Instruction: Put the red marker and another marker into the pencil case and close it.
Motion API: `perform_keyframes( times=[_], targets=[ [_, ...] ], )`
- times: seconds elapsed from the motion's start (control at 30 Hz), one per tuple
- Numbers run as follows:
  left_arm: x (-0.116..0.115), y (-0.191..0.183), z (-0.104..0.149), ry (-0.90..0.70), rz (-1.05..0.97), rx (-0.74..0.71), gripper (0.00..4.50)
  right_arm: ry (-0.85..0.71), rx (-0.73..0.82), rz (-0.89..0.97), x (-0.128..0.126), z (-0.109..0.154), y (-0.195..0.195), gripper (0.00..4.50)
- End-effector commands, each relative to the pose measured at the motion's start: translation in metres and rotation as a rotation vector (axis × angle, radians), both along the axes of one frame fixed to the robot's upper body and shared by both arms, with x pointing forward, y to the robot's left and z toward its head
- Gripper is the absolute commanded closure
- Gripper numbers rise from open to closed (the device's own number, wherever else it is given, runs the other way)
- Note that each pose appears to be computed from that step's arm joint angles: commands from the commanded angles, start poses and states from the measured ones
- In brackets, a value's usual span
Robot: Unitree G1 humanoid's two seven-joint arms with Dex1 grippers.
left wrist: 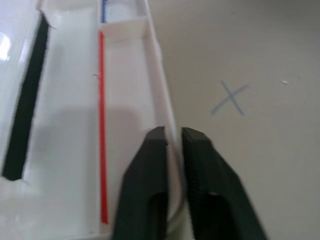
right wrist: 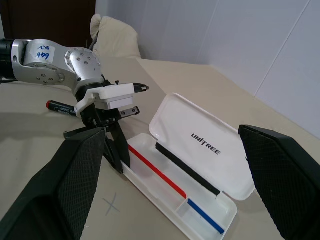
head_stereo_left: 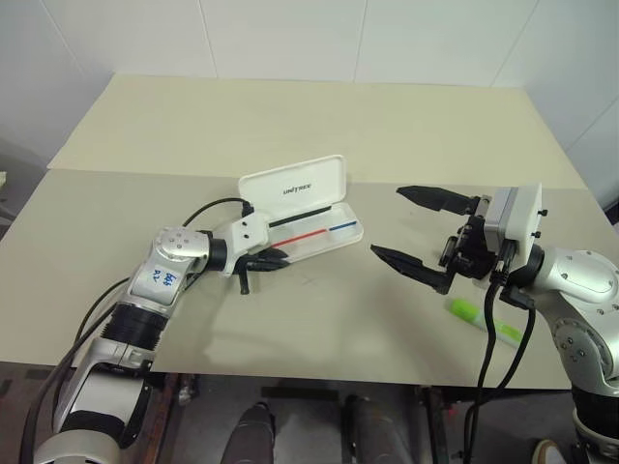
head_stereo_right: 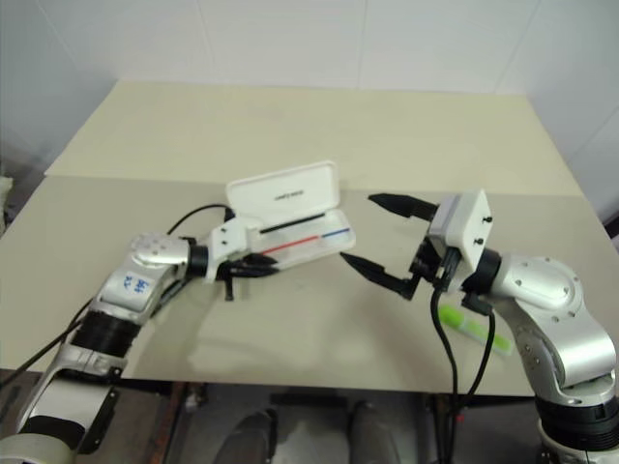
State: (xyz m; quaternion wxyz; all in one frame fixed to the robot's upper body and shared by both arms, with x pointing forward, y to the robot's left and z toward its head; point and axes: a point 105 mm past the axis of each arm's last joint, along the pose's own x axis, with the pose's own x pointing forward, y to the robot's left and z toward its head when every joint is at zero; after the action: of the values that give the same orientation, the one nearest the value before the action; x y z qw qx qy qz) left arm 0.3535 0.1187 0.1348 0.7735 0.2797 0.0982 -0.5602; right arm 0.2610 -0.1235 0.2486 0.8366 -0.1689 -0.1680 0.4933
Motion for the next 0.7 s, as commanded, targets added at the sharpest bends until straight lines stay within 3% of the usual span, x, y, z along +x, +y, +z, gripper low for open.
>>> perform_keyframes(
  times=[0.03,0.4,0.7],
  targets=[
    [0.002,0.005,0.004,-0.026,0.0,0.054,4.48,-0.033,0.0,0.019,-0.006,0.007,0.001,0.0],
    [-0.024,-0.007,0.004,0.008,-0.162,0.049,4.48,0.154,-0.129,-0.005,-0.013,-0.028,-0.035,0.0],
    [-0.054,-0.009,-0.005,0.083,-0.265,0.089,4.48,0.186,-0.146,-0.045,-0.017,-0.032,-0.047,0.0]
  ],
)
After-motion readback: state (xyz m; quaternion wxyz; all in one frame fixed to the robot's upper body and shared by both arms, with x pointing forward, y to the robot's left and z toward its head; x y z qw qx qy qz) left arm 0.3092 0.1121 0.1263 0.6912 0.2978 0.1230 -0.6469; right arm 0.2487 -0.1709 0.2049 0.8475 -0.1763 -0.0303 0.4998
